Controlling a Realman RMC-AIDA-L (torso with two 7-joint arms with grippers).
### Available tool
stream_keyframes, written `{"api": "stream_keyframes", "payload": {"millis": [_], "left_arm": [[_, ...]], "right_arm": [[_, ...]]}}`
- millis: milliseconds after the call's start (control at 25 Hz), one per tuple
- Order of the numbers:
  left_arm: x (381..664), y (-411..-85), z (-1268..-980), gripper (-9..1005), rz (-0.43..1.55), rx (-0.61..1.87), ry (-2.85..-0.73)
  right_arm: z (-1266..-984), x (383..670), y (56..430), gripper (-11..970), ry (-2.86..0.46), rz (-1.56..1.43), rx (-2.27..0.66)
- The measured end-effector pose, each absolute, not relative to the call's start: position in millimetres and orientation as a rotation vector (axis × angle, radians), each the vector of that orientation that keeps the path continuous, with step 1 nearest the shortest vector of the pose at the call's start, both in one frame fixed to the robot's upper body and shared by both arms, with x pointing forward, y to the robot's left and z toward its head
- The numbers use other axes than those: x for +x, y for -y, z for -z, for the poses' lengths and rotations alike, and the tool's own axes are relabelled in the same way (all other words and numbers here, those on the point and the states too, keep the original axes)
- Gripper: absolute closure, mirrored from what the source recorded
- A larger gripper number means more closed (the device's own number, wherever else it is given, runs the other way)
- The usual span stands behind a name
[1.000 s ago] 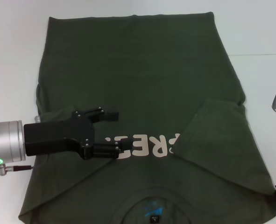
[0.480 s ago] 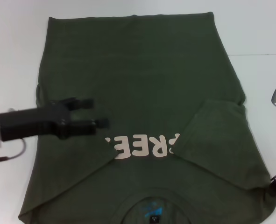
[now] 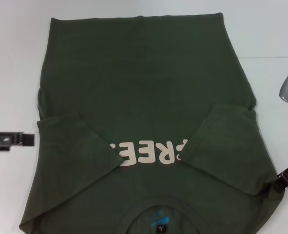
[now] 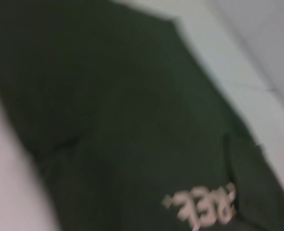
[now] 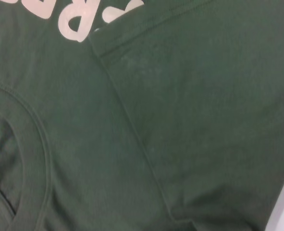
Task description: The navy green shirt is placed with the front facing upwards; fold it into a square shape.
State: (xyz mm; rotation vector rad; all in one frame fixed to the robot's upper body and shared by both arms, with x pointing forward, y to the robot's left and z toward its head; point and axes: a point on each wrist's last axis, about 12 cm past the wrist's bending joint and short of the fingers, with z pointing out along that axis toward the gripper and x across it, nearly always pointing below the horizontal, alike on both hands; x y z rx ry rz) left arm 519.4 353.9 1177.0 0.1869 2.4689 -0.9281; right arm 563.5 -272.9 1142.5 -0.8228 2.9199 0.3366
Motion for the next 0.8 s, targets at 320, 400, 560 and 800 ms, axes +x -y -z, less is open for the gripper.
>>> {"api": "stream_keyframes", "payload": {"millis": [320, 400, 560, 800], "left_arm": [[498, -376, -1163, 47, 0.977, -0.158, -2.645], [494, -378, -1154, 47, 0.984, -0.196, -2.692], [490, -372, -1138, 47, 1.006, -0.201, -2.786], [493, -366, -1126, 46, 1.018, -0.198, -2.821]], "right_arm": [[-1145, 568, 267, 938, -2.891, -0.351, -0.833], [-1145, 569, 266, 938, -2.880, -0.355, -0.834], [-1146, 571, 264, 939, -2.868, -0.365, -0.839], [-1146, 572, 262, 939, -2.867, -0.373, -0.848]]}}
